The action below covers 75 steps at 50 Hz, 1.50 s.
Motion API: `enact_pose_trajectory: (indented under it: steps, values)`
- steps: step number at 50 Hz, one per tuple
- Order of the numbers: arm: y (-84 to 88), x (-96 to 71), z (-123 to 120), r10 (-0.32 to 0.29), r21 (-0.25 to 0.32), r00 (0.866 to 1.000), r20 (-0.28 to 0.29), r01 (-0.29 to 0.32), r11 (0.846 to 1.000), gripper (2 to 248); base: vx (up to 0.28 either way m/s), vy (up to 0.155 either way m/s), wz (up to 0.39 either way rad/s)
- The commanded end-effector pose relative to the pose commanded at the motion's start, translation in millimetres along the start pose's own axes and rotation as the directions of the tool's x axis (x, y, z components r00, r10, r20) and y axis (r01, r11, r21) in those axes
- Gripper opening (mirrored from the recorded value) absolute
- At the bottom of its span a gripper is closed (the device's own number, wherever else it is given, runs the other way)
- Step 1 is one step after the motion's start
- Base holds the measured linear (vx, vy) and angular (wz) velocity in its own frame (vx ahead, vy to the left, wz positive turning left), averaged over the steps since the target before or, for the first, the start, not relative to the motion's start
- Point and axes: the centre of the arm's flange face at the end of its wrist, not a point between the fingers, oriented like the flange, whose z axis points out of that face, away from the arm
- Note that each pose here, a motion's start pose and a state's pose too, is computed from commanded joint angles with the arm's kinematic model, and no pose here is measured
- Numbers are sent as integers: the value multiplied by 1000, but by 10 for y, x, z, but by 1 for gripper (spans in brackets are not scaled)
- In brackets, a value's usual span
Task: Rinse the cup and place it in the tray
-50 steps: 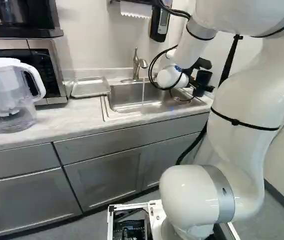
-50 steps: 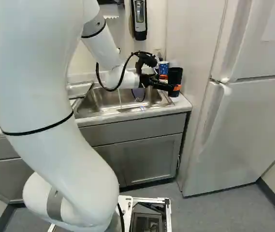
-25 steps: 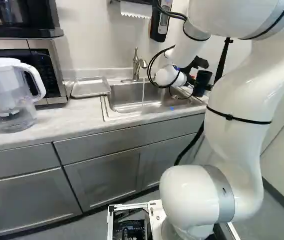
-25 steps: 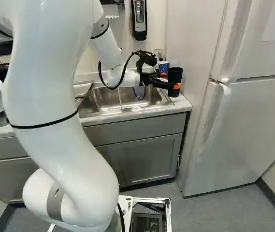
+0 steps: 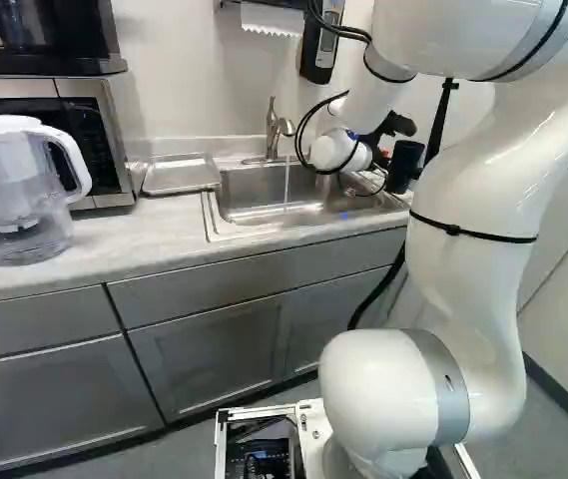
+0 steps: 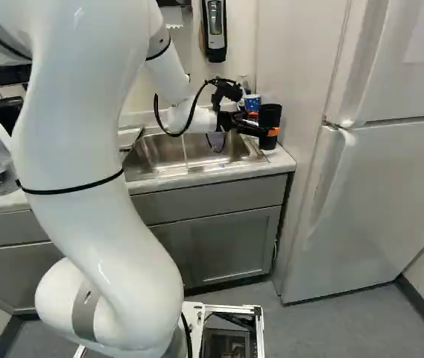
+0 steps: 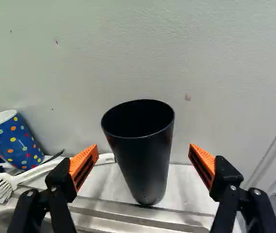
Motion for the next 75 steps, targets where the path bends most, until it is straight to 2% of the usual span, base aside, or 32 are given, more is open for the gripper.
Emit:
enact_pose_trajectory:
  steps: [6,7,11,12,16,17,22,23,41,75]
  values:
    - [0,0,0,0,0,1000,0,0,1000,247,0,0,0]
    - [0,0,0,0,0,1000,0,0,1000,228,0,0,0]
    - [0,0,0,0,0,1000,0,0,1000,228,0,0,0]
    - [0,0,0,0,0,1000,0,0,1000,190,0,0,0]
    - [0,0,0,0,0,1000,0,0,1000,190,0,0,0]
    - [0,0,0,0,0,1000,0,0,1000,151,0,0,0]
    - [0,0,0,0,0,1000,0,0,1000,151,0,0,0]
    - [0,0,0,0,0,1000,0,0,1000,124,0,0,0]
    - [-1,21,-4,4,1,1000,-2,-4,1000,121,0,0,0]
    - [-33,438,-90,74,31,996,-43,-73,997,121,0,0,0]
